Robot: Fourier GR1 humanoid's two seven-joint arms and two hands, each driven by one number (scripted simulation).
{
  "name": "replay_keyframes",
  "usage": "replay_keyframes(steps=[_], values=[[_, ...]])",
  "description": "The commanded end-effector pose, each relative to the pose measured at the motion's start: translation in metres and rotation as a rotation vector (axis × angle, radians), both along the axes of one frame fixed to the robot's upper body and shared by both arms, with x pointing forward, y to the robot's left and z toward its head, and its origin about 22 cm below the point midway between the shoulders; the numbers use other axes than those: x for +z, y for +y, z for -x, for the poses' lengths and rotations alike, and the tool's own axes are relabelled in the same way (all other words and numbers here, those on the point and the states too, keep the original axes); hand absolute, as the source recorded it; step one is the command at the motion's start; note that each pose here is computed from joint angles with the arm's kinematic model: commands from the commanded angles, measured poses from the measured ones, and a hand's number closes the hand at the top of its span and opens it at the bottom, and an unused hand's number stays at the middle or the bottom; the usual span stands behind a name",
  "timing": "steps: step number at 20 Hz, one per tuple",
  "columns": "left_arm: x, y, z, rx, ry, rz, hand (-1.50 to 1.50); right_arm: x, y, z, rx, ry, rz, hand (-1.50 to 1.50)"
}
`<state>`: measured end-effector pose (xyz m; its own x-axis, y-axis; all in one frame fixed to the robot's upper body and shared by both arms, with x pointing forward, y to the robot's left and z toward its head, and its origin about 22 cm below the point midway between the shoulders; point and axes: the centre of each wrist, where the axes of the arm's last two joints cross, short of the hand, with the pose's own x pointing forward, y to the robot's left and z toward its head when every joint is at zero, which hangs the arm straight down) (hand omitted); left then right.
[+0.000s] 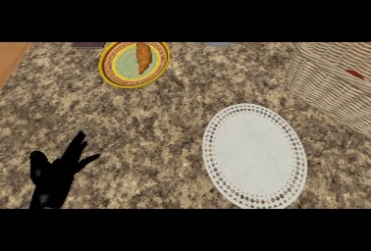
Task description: Pick the tomato from the placemat and place it in the basket
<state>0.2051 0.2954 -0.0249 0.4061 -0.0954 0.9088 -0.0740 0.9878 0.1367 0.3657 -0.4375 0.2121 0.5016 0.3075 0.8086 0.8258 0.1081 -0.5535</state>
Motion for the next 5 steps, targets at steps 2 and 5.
replay_keyframes(steps=[2,5], values=[[-0.029,0.007,0.019,0.020,0.153,0.002,0.00,0.012,-0.018,0.032,-0.085,-0.067,-0.012,-1.50],[-0.019,0.010,0.022,0.030,0.153,0.018,0.00,0.015,-0.027,0.066,-0.090,-0.066,-0.019,-1.50]])
